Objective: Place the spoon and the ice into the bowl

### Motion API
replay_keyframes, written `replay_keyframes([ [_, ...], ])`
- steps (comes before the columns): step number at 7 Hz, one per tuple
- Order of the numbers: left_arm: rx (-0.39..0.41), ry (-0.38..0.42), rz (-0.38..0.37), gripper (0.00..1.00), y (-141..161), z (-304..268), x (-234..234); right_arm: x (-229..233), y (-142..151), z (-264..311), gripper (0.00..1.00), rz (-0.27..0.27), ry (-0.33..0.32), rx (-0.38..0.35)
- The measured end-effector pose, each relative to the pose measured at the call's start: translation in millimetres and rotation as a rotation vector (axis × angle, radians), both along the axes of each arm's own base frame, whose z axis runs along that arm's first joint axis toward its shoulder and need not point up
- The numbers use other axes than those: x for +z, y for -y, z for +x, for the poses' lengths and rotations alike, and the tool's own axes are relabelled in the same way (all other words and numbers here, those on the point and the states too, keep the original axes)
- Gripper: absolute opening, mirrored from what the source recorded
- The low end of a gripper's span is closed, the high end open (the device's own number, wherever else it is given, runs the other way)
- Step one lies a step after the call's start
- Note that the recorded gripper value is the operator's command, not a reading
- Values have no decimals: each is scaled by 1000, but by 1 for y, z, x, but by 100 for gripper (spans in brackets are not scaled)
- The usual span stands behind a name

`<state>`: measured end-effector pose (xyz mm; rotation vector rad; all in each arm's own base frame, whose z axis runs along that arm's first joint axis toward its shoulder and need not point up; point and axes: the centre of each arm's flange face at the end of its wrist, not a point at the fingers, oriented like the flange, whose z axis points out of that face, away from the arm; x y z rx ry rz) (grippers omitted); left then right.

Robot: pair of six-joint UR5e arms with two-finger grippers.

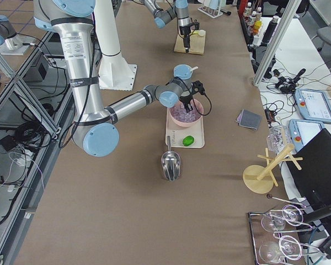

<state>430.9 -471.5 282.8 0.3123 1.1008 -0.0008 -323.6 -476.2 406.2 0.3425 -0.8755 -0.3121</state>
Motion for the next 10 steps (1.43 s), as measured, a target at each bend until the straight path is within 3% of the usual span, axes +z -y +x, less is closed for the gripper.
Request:
replay_keyframes([
  [4,4,25,40,98,2,-28,38,-74,11,-3,0,-92,142,83],
  [7,54,66,111,98,19,-104,98,-197,-24,-114,0,-205,232,231],
  [10,78,96,130,98,28,-150,131,-263,-52,-212,0,-231,242,360],
])
